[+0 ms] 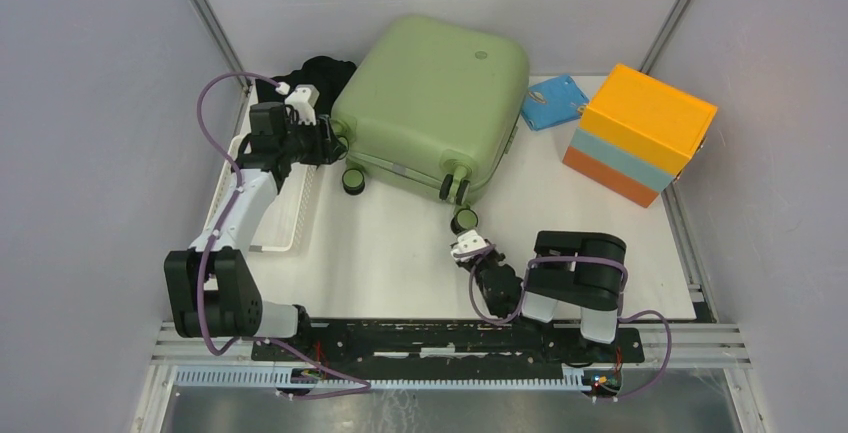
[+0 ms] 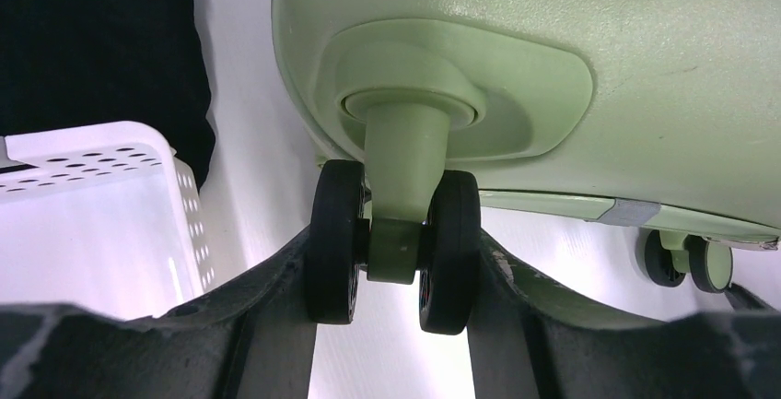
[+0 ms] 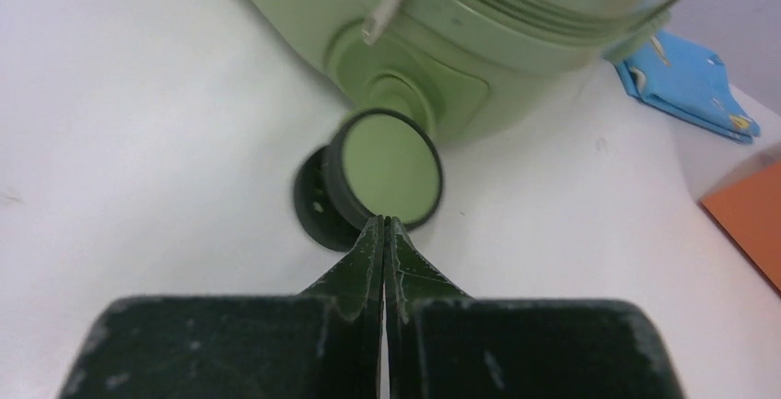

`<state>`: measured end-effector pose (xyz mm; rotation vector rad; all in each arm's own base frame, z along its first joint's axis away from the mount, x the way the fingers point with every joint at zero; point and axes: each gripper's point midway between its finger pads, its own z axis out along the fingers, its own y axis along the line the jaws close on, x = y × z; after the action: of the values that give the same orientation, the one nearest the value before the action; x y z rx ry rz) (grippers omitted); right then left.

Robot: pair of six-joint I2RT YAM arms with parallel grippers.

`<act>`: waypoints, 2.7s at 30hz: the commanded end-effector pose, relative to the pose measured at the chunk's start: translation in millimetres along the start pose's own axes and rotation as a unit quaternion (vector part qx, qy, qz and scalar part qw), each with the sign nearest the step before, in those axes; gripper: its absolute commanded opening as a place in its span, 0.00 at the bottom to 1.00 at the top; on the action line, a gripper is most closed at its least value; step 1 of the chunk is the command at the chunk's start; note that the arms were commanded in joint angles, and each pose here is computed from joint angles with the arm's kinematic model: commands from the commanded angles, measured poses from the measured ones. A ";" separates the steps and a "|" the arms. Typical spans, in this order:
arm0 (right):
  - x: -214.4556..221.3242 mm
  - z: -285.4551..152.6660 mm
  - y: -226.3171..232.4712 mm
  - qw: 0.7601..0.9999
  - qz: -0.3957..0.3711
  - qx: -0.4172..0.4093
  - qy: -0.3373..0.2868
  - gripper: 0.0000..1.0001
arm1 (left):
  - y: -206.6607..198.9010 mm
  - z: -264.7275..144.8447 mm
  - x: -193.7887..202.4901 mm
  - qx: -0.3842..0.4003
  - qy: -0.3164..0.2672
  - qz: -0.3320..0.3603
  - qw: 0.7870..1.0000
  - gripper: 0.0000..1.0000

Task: Open, take out, and arrange the luggage
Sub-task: Unzip the luggage at the center of the board.

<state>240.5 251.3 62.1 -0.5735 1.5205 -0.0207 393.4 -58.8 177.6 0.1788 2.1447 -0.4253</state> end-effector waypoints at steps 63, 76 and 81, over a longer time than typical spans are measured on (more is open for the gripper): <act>-137.5 58.9 -55.6 0.929 0.284 0.074 -0.224 0.44 | -10.9 -20.4 -22.2 0.044 -0.055 -0.017 0.997 0.28; -151.5 61.1 -70.4 0.927 0.273 0.096 -0.240 0.27 | -11.3 -19.9 -21.7 0.045 -0.054 -0.018 0.997 0.28; -151.5 56.0 -70.1 0.926 0.277 0.083 -0.243 0.11 | -11.3 -20.0 -21.6 0.045 -0.054 -0.017 0.997 0.28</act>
<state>305.4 272.5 100.3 -0.3392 1.4887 0.1207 387.8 -63.7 181.8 0.1771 2.1007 -0.5370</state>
